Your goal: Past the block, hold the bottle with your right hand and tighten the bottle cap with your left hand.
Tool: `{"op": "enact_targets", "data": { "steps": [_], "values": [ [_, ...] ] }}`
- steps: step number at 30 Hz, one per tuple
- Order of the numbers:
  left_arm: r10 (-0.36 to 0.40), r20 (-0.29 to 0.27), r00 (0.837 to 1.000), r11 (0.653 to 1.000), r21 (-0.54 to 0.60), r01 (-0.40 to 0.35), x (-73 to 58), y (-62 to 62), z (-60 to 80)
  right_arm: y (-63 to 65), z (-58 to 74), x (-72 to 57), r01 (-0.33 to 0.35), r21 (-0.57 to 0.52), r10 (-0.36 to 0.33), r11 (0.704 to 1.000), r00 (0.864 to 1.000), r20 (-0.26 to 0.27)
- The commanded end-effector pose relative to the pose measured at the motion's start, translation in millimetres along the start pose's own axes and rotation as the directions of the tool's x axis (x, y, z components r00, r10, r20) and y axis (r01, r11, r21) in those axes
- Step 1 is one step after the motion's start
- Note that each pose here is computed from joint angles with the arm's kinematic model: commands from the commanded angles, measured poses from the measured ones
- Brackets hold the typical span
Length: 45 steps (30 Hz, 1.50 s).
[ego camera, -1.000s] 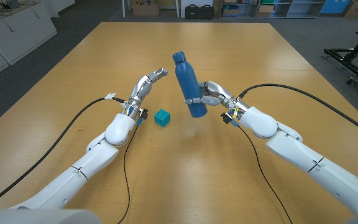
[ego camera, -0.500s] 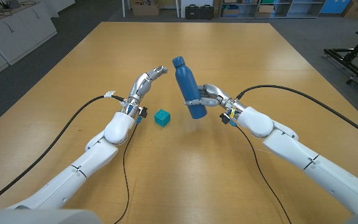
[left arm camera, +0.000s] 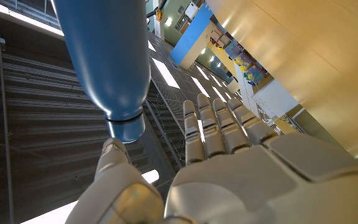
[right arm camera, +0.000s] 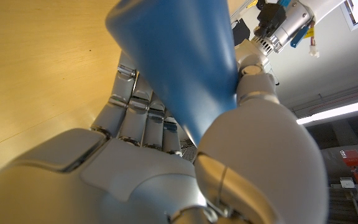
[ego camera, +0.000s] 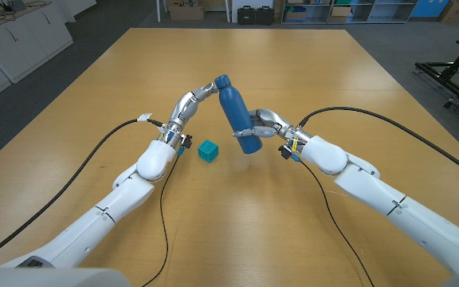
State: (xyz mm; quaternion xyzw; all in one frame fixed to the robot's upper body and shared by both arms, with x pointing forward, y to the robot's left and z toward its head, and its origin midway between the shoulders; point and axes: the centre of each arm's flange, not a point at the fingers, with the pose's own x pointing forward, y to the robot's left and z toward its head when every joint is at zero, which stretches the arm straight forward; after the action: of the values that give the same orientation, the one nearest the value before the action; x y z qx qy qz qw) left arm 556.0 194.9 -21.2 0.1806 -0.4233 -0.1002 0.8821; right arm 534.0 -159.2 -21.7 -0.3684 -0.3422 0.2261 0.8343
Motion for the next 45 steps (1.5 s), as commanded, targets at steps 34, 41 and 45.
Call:
{"op": "enact_targets", "data": {
  "steps": [34,41,45],
  "values": [
    [0.028,-0.026,0.999,0.999,-0.033,-0.029,-3.2,-3.8,-7.8,-6.7,7.8,-12.6,0.018,0.018,-0.019,1.000,0.998,0.056],
    [0.039,-0.020,0.999,0.999,-0.034,-0.039,-12.6,-2.1,-6.5,-7.8,-8.6,-5.7,0.018,0.036,-0.018,0.999,1.000,0.014],
    [0.043,-0.010,0.999,0.999,-0.028,-0.043,-15.8,-0.1,-4.6,-8.0,-14.7,-1.5,0.014,0.039,-0.014,0.999,1.000,-0.001]
  ]
}}
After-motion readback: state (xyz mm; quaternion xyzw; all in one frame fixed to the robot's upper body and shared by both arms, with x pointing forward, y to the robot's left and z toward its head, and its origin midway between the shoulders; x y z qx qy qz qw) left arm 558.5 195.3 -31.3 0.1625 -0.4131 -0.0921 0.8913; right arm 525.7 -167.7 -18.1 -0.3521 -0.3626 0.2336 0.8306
